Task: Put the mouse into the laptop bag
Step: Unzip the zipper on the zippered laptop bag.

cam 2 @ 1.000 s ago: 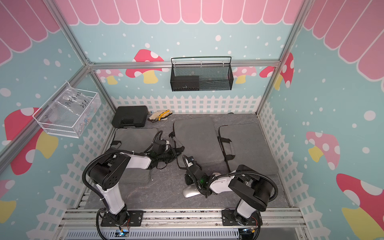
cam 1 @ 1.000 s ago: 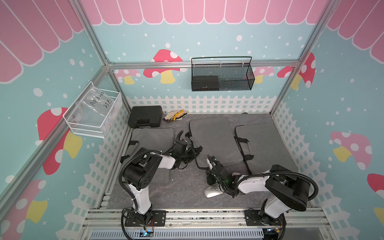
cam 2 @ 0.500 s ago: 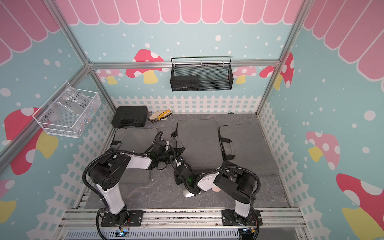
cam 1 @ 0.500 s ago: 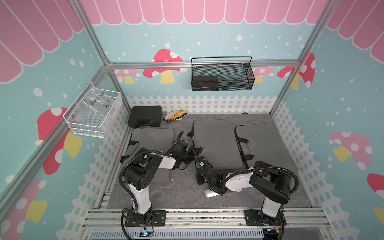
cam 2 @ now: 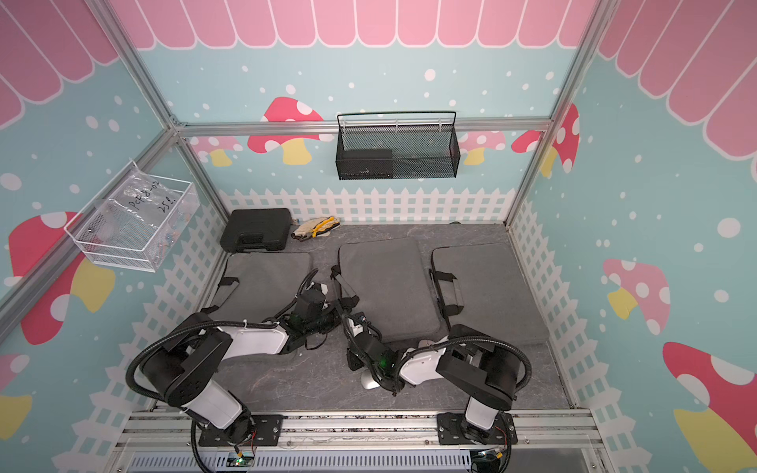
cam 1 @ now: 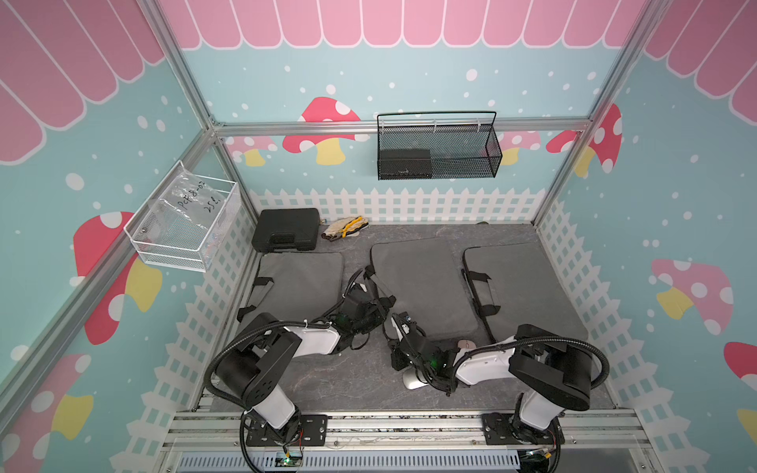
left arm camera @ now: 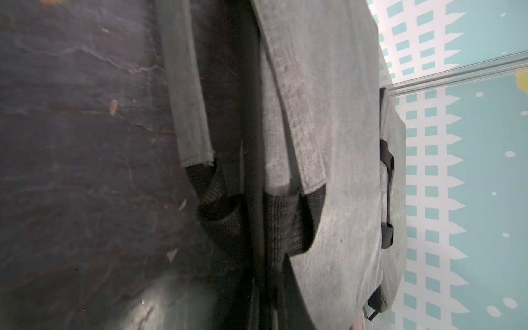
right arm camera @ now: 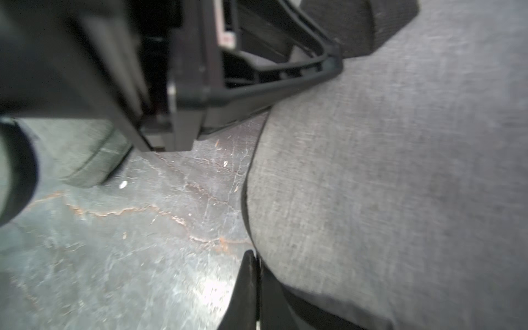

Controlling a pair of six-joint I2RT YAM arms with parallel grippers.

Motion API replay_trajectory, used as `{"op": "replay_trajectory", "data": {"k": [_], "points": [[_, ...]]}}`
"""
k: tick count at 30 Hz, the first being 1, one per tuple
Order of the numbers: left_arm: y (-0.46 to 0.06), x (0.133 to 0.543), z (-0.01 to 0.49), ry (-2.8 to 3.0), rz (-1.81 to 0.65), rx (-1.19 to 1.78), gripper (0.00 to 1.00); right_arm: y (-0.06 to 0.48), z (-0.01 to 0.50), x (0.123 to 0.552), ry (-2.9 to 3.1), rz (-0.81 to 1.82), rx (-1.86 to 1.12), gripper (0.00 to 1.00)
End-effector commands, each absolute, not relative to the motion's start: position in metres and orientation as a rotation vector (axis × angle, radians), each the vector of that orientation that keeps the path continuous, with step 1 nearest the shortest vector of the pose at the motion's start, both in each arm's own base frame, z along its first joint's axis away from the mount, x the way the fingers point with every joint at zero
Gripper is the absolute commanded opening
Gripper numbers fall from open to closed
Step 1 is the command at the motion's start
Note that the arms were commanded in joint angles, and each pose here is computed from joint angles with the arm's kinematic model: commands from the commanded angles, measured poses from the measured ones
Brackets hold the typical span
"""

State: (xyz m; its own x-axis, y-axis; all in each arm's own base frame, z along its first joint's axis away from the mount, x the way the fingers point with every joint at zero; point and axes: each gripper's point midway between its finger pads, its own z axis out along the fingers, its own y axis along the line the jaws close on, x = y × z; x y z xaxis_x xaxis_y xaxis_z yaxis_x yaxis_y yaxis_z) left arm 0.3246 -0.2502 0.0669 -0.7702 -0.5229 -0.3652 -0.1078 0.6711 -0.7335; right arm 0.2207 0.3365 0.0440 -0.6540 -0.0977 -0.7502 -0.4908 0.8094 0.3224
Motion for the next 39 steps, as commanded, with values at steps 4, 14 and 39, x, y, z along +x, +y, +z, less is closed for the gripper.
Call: {"op": "replay_trajectory", "data": {"k": [4,14,39], "points": [[-0.212,0.319,0.104,2.179,-0.687,-0.488,0.41,0.285,0.056,0.248,2.184,0.599,-0.206,0.00],[-0.191,0.319,0.133,2.117,-0.610,-0.501,0.79,0.221,0.052,0.266,2.186,0.484,-0.027,0.00],[-0.239,0.437,0.061,2.393,-0.973,-0.561,0.72,0.206,0.064,0.247,2.160,0.668,0.076,0.00]]}}
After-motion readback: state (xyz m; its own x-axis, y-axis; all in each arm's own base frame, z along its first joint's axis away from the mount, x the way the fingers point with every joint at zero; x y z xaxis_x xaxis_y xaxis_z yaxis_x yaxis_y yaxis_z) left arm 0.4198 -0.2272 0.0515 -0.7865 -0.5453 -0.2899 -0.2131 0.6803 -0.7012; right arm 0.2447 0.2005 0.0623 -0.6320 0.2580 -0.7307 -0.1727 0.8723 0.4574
